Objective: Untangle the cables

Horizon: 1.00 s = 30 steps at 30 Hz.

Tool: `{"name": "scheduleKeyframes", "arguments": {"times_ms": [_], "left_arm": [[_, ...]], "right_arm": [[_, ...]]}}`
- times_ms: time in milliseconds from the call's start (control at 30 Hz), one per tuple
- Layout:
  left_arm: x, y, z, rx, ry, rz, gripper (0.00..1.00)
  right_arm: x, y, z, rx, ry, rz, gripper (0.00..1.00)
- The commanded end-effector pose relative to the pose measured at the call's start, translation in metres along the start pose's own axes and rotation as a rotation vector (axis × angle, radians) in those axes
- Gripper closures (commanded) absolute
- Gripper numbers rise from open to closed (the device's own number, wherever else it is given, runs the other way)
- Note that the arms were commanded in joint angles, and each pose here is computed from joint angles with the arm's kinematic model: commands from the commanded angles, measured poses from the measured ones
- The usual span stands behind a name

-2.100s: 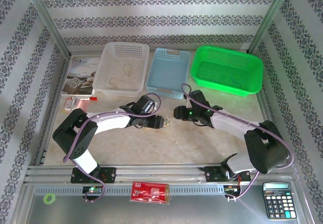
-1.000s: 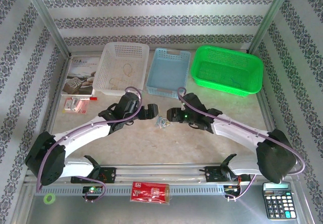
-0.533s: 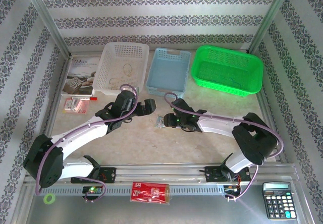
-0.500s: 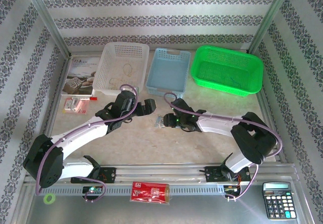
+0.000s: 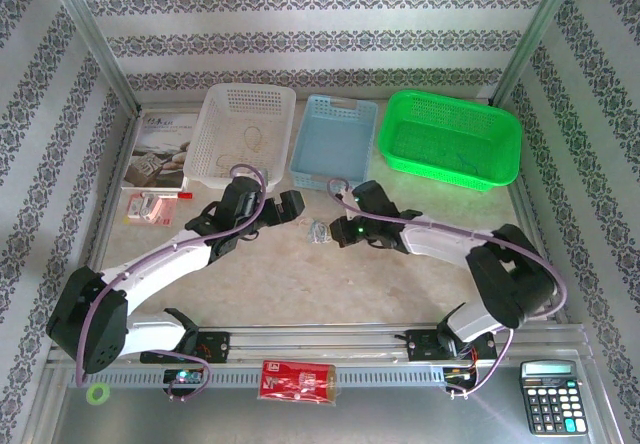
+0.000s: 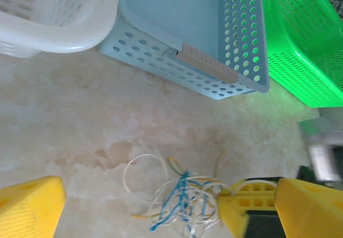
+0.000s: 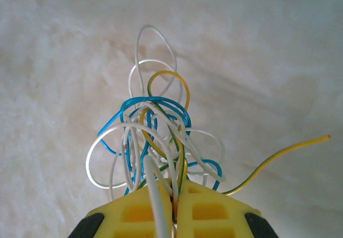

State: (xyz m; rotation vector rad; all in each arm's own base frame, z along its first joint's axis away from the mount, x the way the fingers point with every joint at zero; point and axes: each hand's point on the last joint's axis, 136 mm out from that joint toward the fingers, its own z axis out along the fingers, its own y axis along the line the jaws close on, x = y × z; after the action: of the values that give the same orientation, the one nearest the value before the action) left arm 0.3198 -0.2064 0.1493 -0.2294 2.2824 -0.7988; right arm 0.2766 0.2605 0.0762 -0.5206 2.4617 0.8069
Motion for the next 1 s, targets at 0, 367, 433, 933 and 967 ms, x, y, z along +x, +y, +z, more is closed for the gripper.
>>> {"name": "scheduleKeyframes", "arguments": {"times_ms": [0,367,433,933,967], "left_arm": [[-0.005,-0.004,0.000,0.047,-0.014,-0.042,0.00],[-0.002,-0.002,0.001,0.061,-0.007,-0.062,0.00],[-0.003,-0.001,0.001,0.060,-0.006,-0.067,0.00],[-0.018,0.008,-0.004,0.030,-0.060,-0.121,0.00],[-0.019,0.008,-0.004,0.029,-0.062,-0.124,0.00]], "right_arm": [[-0.012,0.010,-0.018,-0.056,-0.031,-0.174,1.00],[-0.011,0.022,-0.027,-0.052,0.008,-0.349,1.00],[-0.010,0.014,-0.025,0.007,0.029,-0.367,0.71],[0.001,-0.003,-0.053,0.080,-0.185,0.546,0.38],[0.003,-0.002,-0.051,0.088,-0.179,0.566,0.38]]}}
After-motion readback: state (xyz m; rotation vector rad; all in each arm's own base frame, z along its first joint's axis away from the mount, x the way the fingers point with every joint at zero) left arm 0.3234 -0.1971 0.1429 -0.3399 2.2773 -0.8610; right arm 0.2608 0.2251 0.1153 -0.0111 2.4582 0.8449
